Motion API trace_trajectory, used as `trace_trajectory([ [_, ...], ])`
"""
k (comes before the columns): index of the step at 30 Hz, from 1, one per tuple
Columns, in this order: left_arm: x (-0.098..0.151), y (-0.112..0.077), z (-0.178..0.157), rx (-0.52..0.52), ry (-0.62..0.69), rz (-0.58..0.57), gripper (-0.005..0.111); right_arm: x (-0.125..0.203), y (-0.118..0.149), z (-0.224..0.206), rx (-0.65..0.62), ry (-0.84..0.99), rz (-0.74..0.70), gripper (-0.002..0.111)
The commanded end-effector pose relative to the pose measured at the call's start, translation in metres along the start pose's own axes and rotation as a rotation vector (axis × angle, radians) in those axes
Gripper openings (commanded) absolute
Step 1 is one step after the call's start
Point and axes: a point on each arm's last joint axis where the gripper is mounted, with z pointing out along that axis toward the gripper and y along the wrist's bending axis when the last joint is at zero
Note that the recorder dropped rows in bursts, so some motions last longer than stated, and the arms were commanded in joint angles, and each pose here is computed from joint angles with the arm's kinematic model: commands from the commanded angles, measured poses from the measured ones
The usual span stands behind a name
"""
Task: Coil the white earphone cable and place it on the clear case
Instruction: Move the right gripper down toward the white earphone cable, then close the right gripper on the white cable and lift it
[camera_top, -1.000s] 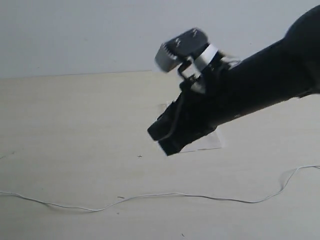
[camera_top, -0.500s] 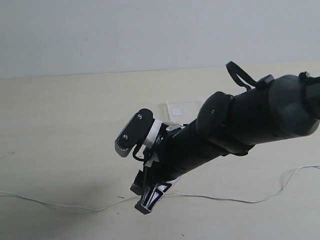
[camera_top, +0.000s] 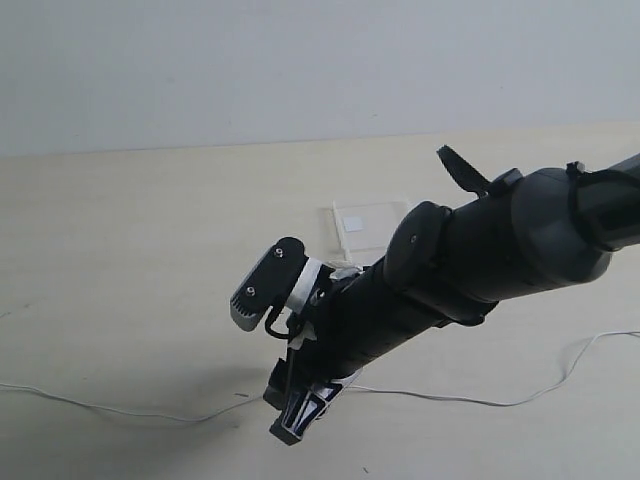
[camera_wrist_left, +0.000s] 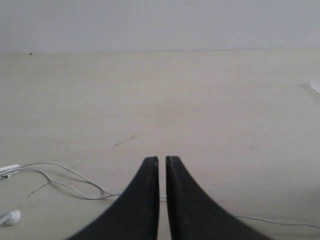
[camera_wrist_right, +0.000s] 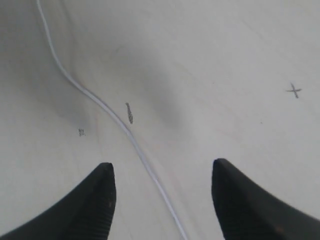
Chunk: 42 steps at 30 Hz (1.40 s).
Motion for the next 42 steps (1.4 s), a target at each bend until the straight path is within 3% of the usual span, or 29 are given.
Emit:
trace_trajectory([
  [1,-0.002,0.0,0.0,-0.003,-0.019,0.001,0.008,-0.002,0.001,0.0,-0.005,-0.004,-0.005,0.056],
  [26,-0.002,0.0,0.0,-0.003,-0.019,0.001,0.008,0.013,-0.003,0.024,0.011,0.056,0.015,0.055],
  [32,-0.002,0.0,0.0,-0.003,-0.019,0.001,0.008,0.013,-0.005,0.024,0.03,0.051,0.014,0.045],
  [37,-0.002,0.0,0.0,-0.003,-0.019,0.001,0.008,0.013,-0.005,0.024,0.027,0.052,0.011,0.024],
  [42,-0.002,0.0,0.0,-0.003,-0.019,0.001,0.008,0.013,-0.004,0.024,0.02,0.055,-0.007,0.013],
])
